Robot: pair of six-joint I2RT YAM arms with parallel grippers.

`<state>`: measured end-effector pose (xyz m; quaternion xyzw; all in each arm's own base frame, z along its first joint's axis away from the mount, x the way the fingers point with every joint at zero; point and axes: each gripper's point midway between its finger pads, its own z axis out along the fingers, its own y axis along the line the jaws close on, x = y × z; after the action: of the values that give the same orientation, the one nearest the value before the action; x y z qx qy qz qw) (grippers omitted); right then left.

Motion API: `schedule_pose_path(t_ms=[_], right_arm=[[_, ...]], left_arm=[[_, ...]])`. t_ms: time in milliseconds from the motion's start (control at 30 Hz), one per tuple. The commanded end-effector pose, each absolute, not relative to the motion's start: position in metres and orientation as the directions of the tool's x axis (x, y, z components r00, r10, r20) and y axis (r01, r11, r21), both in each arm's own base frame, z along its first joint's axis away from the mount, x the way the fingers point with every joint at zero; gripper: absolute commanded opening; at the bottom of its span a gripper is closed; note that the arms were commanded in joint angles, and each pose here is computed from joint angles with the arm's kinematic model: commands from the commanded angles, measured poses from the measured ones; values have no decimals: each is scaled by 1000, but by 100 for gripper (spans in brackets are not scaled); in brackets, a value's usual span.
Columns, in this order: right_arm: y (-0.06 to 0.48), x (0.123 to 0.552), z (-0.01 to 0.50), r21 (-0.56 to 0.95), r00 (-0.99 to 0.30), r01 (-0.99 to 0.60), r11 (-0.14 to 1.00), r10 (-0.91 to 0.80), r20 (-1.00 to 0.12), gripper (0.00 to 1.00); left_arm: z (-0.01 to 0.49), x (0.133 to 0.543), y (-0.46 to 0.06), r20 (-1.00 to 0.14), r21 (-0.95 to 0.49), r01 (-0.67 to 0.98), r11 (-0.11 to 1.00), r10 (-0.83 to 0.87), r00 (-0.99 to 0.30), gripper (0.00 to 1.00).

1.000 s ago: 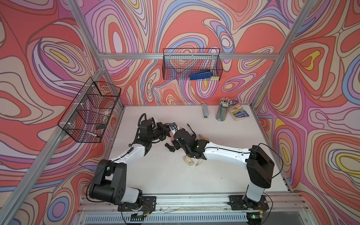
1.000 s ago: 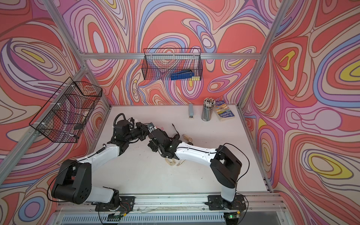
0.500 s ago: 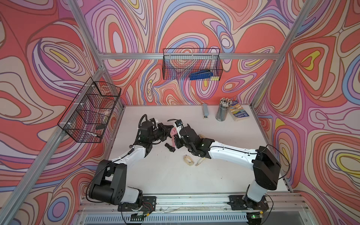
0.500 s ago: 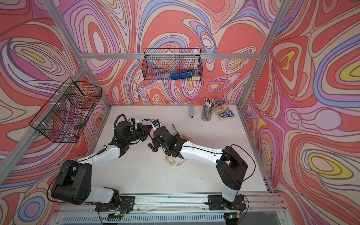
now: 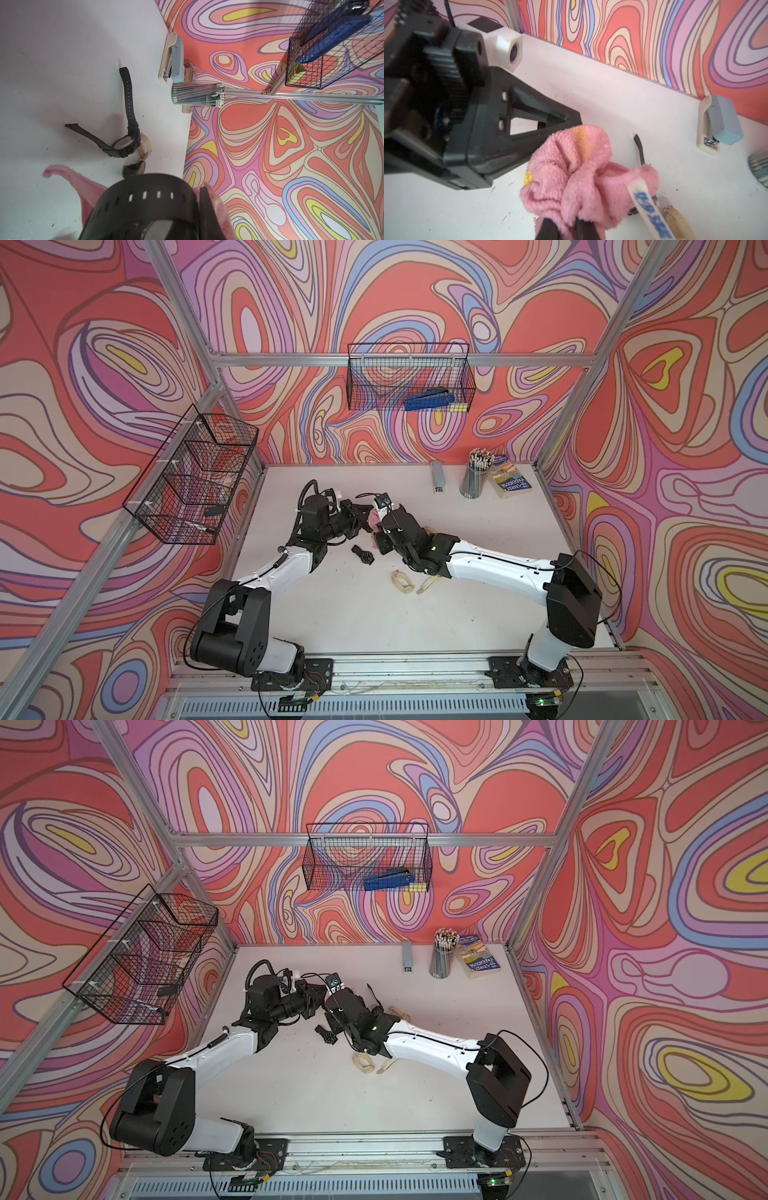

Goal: Wipe the watch dial
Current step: Wipe the dirt from the watch dial, then place the watch at the center of the board.

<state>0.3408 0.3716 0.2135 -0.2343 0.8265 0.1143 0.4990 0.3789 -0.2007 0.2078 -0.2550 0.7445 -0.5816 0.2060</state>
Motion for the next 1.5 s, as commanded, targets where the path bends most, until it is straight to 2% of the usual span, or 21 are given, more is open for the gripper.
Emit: schedule_pose_path(t_ms=[0, 133, 333, 567, 733, 900, 1067, 1233, 1333, 1467], right_arm=[[347, 351, 244, -76, -312, -437, 896, -231, -922, 1], [333, 341, 225, -108, -346, -442, 891, -281, -895, 0], [314, 323, 226, -106, -346, -460, 881, -288, -893, 1], [336, 293, 239, 5, -320, -607, 795, -238, -917, 1], [364, 292, 238, 15, -313, -651, 759, -250, -916, 1], [371, 314, 205, -5, -389, -572, 820, -277, -878, 0], [334, 332, 187, 122, -459, -468, 875, -122, -880, 0], [313, 343, 173, 93, -471, -426, 900, -132, -872, 0], [303, 349, 178, 100, -468, -409, 907, -115, -876, 0], [297, 349, 210, 85, -421, -417, 905, -109, -900, 0]], left_arm=[[212, 354, -221, 36, -970, -149, 192, -493, -869, 0], [217, 357, -218, 33, -972, -144, 188, -497, -867, 0], [223, 357, -216, 23, -972, -136, 191, -499, -866, 0], [223, 357, -216, 28, -973, -138, 185, -500, -866, 0], [222, 357, -215, 30, -973, -141, 184, -503, -864, 0], [223, 357, -216, 41, -974, -148, 173, -505, -862, 0], [228, 360, -213, 58, -978, -151, 144, -509, -859, 0], [230, 362, -209, 58, -978, -150, 141, -509, -859, 0], [222, 361, -205, 61, -972, -168, 165, -514, -856, 0], [203, 363, -193, 66, -945, -221, 239, -525, -848, 0]])
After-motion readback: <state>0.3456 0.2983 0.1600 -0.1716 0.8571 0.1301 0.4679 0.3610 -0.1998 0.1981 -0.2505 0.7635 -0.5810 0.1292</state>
